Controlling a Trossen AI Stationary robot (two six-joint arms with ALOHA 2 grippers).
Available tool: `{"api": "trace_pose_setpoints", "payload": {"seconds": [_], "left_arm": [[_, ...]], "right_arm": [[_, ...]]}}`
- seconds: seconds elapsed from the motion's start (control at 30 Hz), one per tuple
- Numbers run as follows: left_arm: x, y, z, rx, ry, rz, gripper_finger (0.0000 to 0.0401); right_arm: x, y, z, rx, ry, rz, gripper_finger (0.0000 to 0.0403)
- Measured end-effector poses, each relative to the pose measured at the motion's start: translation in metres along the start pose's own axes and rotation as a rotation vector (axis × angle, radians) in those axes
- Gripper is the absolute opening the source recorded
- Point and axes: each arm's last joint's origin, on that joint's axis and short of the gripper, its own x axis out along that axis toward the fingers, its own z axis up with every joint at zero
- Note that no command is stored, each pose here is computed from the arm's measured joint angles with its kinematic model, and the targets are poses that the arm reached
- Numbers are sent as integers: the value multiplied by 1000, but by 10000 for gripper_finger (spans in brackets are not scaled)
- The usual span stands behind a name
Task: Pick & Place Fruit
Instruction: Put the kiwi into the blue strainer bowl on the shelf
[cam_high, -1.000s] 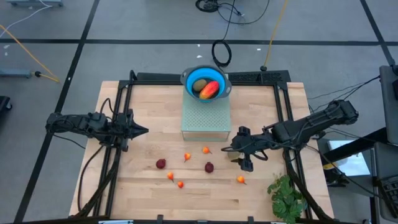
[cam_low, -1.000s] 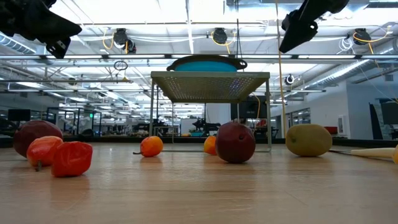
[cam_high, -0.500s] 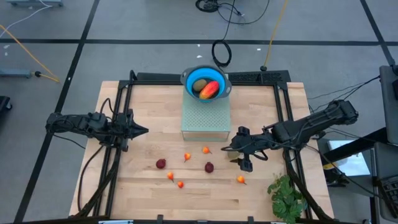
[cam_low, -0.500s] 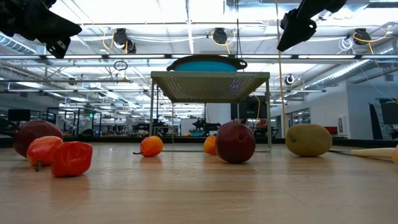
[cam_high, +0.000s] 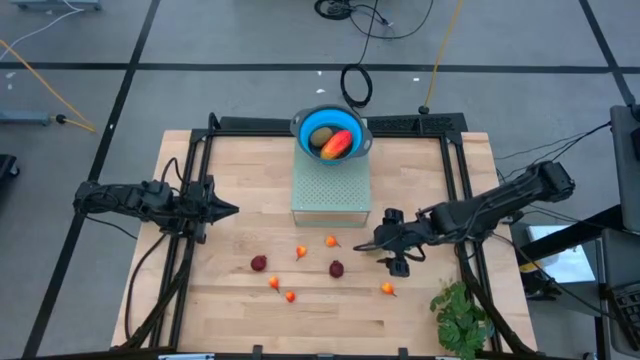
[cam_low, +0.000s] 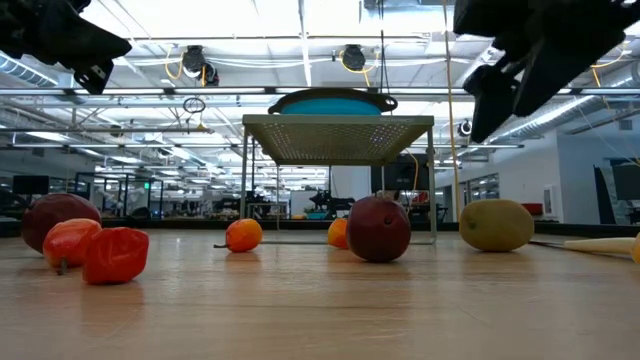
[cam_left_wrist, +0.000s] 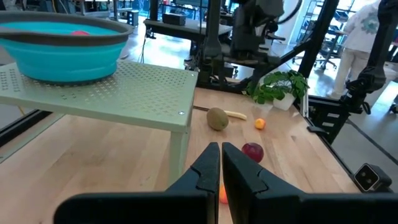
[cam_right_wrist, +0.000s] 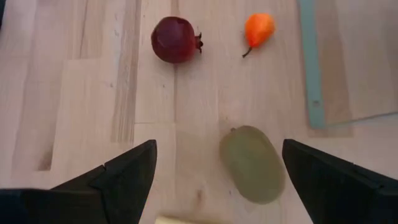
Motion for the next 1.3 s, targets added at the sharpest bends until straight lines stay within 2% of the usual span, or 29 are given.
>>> {"api": "trace_pose_setpoints", "payload": {"seconds": [0.2,0.6,0.8,0.97,1.3], "left_arm": [[0,0,0,-3,-3,-1,17],[0,0,1,-9,-6,-1,17],[0,0,1,-12,-7,-2,17],[0,0,1,-20,-7,-2,17],[0,0,1,-33,-6,-1,17]], "right_arm": [[13,-6,-12,-44,1,-1,341],[30,-26,-16,-20,-29,32,341],[48,-28,-18,-86,35,64,341],[64,-31,-23,-136,93,1,341],[80,-33,-29,-145,168,-13,341]]}}
